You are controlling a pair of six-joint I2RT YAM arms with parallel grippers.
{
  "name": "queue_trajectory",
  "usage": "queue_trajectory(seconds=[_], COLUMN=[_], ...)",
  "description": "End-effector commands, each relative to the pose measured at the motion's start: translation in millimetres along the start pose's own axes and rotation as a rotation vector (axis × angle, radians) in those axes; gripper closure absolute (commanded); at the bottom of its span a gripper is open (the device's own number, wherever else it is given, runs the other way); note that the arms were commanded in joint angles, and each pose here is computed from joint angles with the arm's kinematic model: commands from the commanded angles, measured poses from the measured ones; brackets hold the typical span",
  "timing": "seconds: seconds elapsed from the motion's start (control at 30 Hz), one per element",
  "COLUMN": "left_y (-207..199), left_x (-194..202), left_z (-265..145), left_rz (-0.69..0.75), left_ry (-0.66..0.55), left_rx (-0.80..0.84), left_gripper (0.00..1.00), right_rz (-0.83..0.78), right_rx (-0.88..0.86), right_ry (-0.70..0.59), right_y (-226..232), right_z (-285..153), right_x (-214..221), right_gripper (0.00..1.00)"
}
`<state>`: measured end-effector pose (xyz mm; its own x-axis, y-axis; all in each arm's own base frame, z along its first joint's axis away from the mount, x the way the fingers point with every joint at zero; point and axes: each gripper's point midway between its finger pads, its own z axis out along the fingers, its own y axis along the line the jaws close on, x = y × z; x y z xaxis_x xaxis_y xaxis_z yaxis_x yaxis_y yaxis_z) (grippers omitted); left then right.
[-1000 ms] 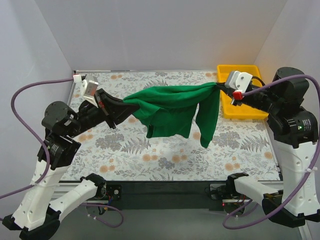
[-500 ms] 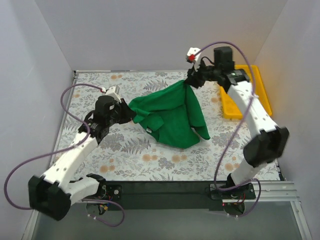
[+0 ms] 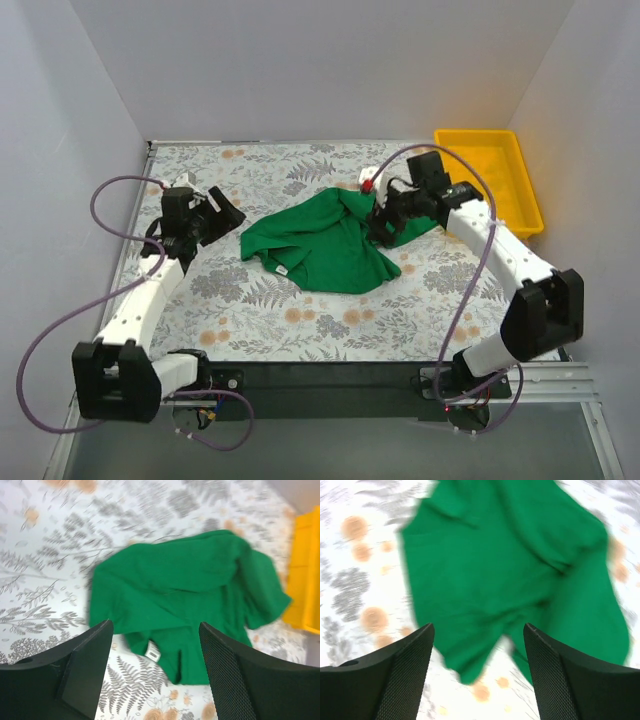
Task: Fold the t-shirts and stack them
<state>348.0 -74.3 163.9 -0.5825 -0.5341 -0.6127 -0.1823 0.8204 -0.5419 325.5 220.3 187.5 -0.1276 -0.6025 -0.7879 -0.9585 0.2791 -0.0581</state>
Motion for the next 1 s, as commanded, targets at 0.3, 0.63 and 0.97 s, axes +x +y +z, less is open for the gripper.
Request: queue_trajectory(seconds=[0.3, 0.63, 0.97], left_y=[-23, -16, -16], left_x=[-5, 6, 11], left_z=[-109, -113, -117], left_rz=[0.214, 0.243, 0.254], left_ry=[-0.197, -0.227, -0.257], left_rx=[0.148, 0.161, 0.176], left_gripper=[0.28, 0.29, 0.29], right_rz=[-0.262, -0.276, -0.375], right_rx=[-0.099, -0.098, -0.747], right_ry=[0.343, 0.447, 0.353], right_y=[107, 107, 249], right_z=[80, 104, 62], right_x=[96, 115, 102], right_gripper=[0.25, 0.43, 0.99])
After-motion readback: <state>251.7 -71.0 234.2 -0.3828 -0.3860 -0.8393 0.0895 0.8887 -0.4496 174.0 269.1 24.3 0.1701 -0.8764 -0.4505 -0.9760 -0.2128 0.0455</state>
